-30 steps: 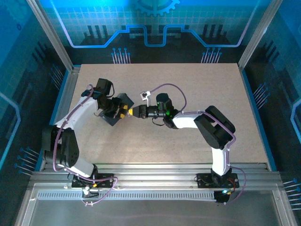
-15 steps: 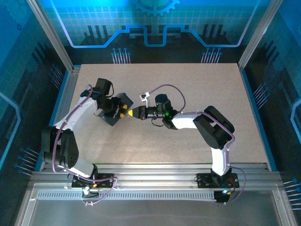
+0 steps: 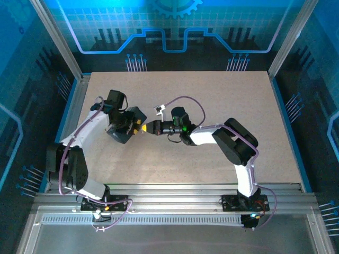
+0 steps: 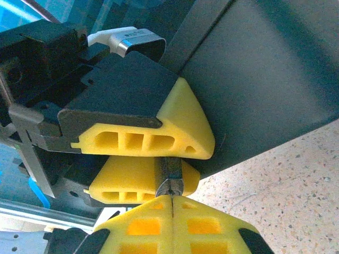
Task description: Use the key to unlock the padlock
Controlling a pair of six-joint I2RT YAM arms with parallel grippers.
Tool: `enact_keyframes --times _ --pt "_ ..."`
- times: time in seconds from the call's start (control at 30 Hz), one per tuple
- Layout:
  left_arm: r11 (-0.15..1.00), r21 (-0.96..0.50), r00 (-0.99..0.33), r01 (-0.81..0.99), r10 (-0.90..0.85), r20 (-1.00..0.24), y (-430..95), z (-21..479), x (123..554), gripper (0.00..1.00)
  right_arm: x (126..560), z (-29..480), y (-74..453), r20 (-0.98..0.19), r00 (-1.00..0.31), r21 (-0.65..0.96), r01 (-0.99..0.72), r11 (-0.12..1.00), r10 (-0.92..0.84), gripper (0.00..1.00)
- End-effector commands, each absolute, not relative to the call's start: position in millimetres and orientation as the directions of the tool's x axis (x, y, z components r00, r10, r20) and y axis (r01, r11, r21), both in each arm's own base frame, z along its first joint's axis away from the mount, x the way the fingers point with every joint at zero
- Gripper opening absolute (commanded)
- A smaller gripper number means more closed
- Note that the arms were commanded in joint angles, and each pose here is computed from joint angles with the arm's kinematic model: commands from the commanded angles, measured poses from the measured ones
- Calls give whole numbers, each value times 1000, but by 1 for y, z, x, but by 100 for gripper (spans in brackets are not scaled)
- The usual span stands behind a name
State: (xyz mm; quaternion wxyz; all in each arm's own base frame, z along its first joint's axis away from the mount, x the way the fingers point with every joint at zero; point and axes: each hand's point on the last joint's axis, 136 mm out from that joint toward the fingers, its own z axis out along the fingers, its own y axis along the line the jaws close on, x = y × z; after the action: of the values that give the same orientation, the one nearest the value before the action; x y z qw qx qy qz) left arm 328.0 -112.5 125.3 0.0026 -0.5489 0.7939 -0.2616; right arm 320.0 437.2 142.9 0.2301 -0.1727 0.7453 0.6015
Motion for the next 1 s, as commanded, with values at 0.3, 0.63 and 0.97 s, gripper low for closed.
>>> enact_keyframes --times 0.3,0.63,0.97 --pt "284 -439 -446 -852 -834 325 -126 143 322 0 313 169 386 -738 -652 576 -742 342 -171 37" --pt "303 -437 -465 -847 -822 329 -128 151 325 0 325 127 347 -786 -263 -39 -882 469 -560 42" --pt "302 -439 -466 -846 -819 334 -129 151 325 0 340 156 383 -738 191 -543 -737 403 -647 36"
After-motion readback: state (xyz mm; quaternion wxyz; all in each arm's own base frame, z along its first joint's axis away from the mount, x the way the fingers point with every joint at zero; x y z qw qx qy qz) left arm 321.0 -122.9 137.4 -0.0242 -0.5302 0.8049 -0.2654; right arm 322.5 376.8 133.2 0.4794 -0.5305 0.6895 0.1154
